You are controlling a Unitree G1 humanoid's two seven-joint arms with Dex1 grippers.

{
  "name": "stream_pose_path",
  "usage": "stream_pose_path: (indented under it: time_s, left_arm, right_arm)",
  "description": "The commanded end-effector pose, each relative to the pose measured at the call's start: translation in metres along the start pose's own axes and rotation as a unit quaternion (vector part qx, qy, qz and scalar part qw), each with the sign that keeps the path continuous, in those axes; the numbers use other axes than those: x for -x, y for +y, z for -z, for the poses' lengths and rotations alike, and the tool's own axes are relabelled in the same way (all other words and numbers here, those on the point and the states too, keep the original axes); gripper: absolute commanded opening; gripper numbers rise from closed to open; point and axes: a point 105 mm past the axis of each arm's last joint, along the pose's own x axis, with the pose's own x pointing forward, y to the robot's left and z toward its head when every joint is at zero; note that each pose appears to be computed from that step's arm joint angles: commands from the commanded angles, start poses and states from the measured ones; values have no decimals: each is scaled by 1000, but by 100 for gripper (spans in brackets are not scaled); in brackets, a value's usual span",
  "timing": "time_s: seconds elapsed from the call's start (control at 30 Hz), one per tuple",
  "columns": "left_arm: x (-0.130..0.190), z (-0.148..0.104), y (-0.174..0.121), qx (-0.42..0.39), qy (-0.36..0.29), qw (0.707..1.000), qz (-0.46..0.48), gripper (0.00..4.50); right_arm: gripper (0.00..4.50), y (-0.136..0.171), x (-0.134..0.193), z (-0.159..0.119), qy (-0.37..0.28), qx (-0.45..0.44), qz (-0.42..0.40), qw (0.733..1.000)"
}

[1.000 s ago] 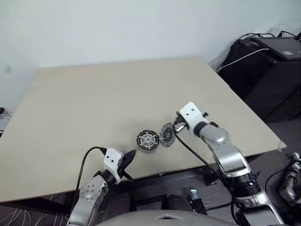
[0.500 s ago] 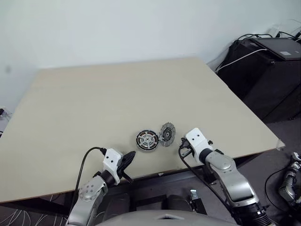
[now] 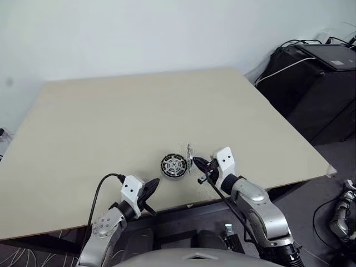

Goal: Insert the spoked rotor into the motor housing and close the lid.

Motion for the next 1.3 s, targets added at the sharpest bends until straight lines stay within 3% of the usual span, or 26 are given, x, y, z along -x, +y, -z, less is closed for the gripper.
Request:
stream_pose_path:
  time_s: [0.03, 0.9, 1.13, 1.3]
  left_arm:
    - [-1, -14, 2, -11, -25, 1000, -2, 0]
    - [-3, -17, -1, -10, -29, 1000, 2, 0]
    - [-4, -17, -1, -10, -30, 999, 3, 0]
    - [-5, -16, -1, -10, -30, 1000, 5, 0]
  right_arm:
    - [2, 11, -7, -17, -31, 9, -28, 999]
    - [2, 33, -48, 36, 55, -4, -80, 995]
    - [2, 36, -41, 12, 24, 50, -103, 993]
    - [119, 25, -40, -5, -1, 73, -93, 993]
